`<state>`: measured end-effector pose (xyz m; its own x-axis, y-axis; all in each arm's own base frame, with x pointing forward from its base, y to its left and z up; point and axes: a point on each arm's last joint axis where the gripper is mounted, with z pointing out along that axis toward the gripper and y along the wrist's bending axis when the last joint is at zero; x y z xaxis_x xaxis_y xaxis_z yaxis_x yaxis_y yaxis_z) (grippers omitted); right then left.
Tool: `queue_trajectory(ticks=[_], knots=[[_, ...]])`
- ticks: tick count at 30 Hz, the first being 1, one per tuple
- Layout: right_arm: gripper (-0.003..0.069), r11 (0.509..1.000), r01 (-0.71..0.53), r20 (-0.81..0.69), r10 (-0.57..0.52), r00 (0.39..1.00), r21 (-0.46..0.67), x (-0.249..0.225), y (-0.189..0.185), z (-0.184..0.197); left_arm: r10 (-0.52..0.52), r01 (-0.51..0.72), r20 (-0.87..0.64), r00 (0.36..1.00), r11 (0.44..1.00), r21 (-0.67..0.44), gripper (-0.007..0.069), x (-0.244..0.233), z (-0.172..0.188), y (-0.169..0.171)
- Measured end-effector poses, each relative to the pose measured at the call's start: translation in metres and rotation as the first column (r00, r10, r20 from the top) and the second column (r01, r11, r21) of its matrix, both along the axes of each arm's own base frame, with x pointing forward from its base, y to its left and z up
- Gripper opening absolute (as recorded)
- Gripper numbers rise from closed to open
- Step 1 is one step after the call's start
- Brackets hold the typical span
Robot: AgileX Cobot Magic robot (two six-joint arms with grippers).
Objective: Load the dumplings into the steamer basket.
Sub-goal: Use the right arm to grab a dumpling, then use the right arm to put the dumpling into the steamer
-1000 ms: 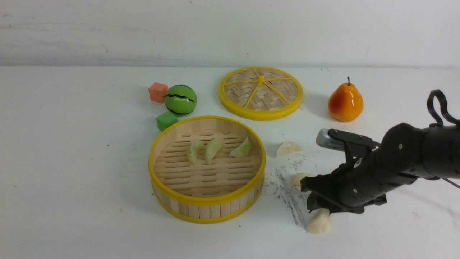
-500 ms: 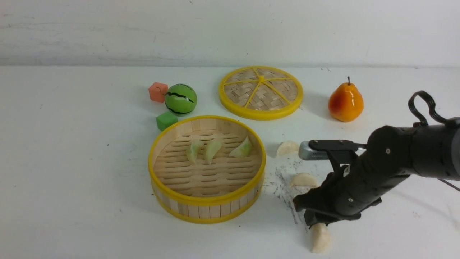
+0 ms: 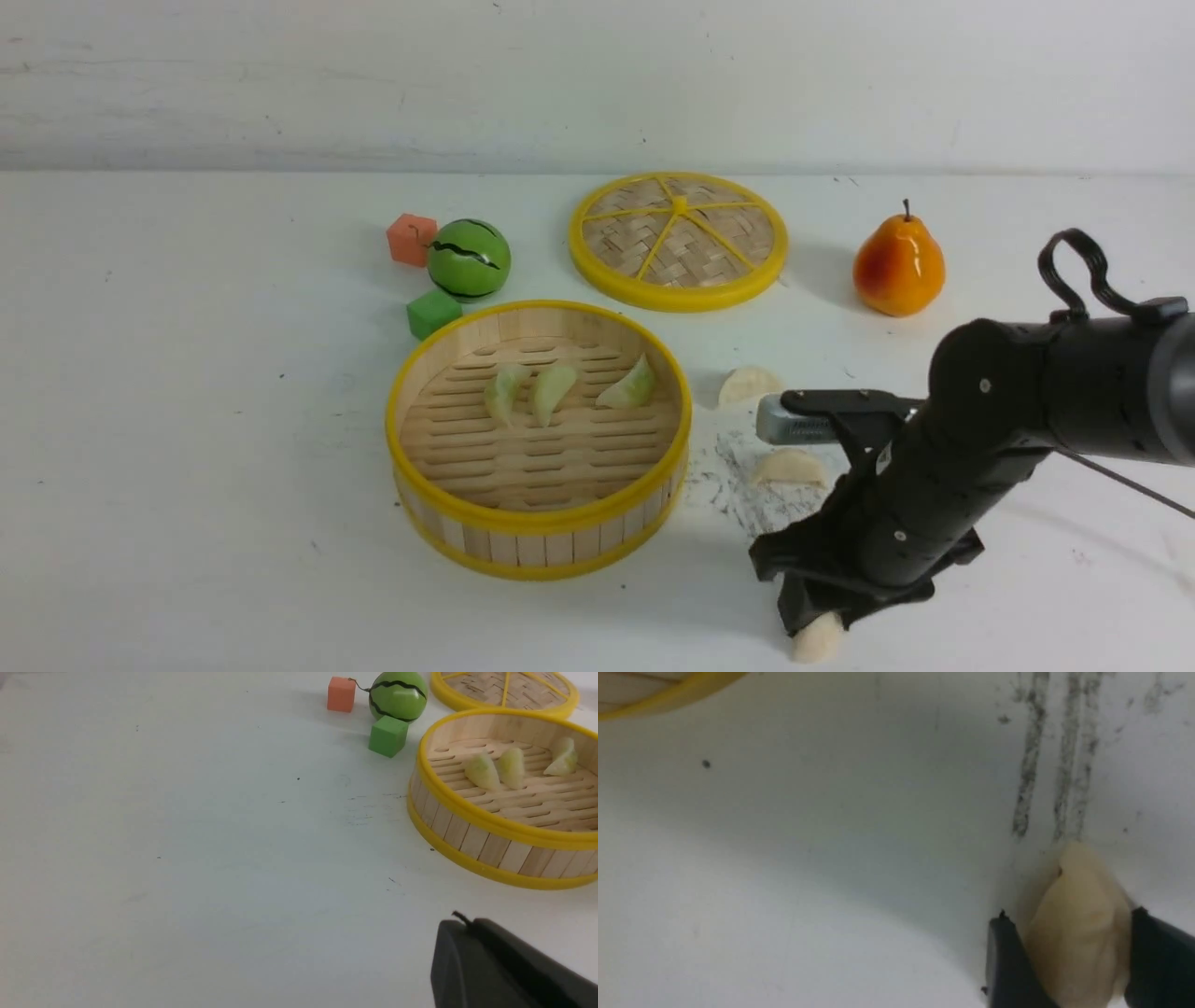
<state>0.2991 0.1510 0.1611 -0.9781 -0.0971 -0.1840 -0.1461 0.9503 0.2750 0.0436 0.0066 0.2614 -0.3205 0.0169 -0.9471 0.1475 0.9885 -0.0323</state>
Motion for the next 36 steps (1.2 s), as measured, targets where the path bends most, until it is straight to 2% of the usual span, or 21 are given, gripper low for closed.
queue_trajectory(ticks=[5,9,13,16,19,20,21,23,29,34,36], knots=[[0.0297,0.998,-0.052,0.004,0.052,0.999,-0.04,0.004,-0.001,0.013,0.001,-0.001,-0.002,1.0,1.0,0.001,-0.0015,0.0,0.0,0.0],[0.0297,0.995,-0.094,0.072,0.095,0.993,-0.021,0.016,0.007,0.061,-0.003,0.003,0.006,1.0,1.0,-0.002,-0.0015,0.0,0.001,0.0],[0.0297,0.987,-0.154,0.197,0.141,0.97,0.05,0.03,0.037,0.113,-0.014,0.014,0.031,0.999,1.0,-0.009,-0.0015,0.001,0.003,-0.001],[0.0297,0.966,-0.241,0.292,0.203,0.934,0.098,0.041,0.084,0.135,-0.016,0.016,0.035,0.999,1.0,-0.011,-0.0015,0.001,0.003,-0.002],[0.0297,0.946,-0.299,0.326,0.246,0.913,0.123,0.056,0.128,0.129,-0.016,0.016,0.035,0.999,1.0,-0.011,-0.0015,0.001,0.003,-0.002],[0.0297,0.945,-0.301,0.326,0.248,0.912,0.124,0.057,0.13,0.127,-0.015,0.016,0.034,0.999,1.0,-0.01,-0.0015,0.001,0.003,-0.002],[0.0297,0.939,-0.321,0.313,0.27,0.911,0.123,0.066,0.152,0.108,-0.014,0.014,0.03,0.999,1.0,-0.009,-0.0015,0.001,0.003,-0.001],[0.0297,0.938,-0.326,0.287,0.283,0.915,0.115,0.074,0.167,0.086,-0.013,0.013,0.029,0.999,1.0,-0.009,-0.0015,0.001,0.003,-0.001],[0.0297,0.956,-0.276,0.201,0.252,0.946,0.1,0.083,0.184,0.043,-0.014,0.014,0.031,0.999,1.0,-0.01,-0.0015,0.001,0.003,-0.001],[0.0334,0.957,-0.273,0.204,0.249,0.947,0.097,0.083,0.183,0.049,-0.015,0.015,0.033,0.999,1.0,-0.01,-0.0014,0.001,0.003,-0.002],[0.0389,0.956,-0.276,0.203,0.252,0.946,0.098,0.083,0.179,0.062,-0.014,0.015,0.032,0.999,1.0,-0.01,-0.0014,0.001,0.003,-0.002]])
